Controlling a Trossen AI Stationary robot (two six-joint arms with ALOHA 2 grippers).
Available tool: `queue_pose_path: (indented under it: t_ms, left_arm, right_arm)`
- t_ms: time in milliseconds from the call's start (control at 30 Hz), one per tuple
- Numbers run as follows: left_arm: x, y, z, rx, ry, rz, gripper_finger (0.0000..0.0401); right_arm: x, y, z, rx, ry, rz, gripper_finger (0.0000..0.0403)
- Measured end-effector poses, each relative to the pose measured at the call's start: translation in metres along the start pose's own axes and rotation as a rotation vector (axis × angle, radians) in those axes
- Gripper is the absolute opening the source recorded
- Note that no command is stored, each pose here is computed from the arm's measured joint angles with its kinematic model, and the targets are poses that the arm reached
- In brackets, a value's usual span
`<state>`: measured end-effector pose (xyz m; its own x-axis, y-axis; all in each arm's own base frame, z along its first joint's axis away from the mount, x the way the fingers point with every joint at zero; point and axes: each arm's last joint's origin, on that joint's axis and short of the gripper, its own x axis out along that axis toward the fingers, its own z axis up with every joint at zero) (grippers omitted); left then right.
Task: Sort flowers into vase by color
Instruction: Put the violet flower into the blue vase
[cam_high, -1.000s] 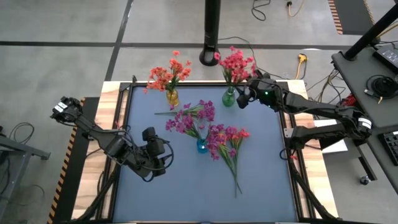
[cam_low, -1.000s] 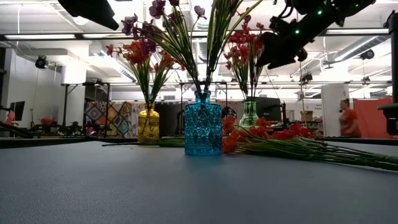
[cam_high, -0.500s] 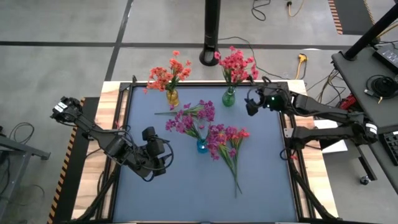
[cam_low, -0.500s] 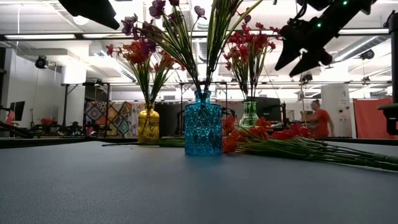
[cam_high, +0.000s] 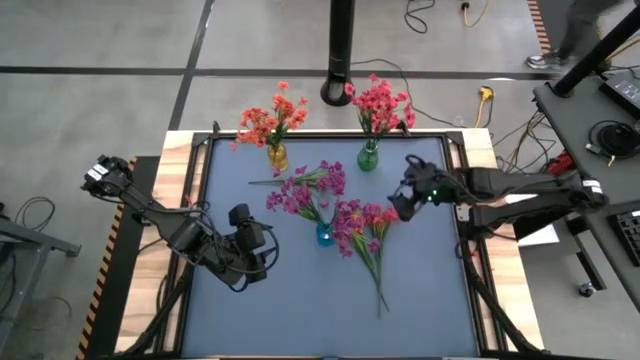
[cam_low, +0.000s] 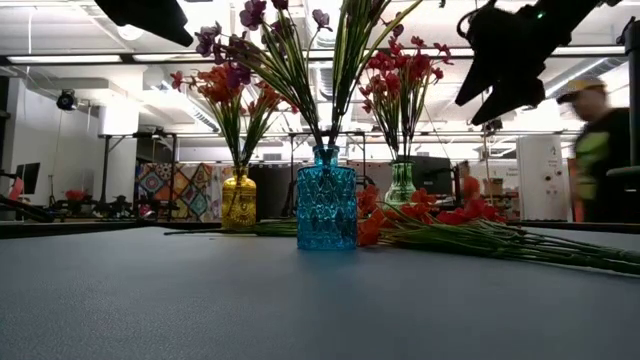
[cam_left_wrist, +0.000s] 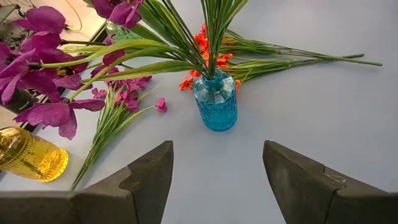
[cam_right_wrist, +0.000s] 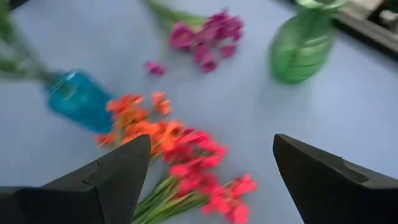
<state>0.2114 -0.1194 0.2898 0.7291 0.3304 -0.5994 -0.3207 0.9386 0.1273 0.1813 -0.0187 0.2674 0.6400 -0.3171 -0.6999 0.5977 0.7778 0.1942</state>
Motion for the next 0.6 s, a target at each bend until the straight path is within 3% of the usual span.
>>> queue_pose_path:
  t_ms: [233,600]
  left_arm:
    - [0.000,0.000,0.001,-0.006,-0.005,-0.004,0.0231]
    - [0.000,-0.001,0.001,-0.010,-0.008,-0.006,0.0231]
  right_arm:
    - [0.003,0.026,-0.017,-0.029,0.077,0.075,0.0329]
    - [0.034,0.054,-0.048,0.163,0.352,0.055,0.0329]
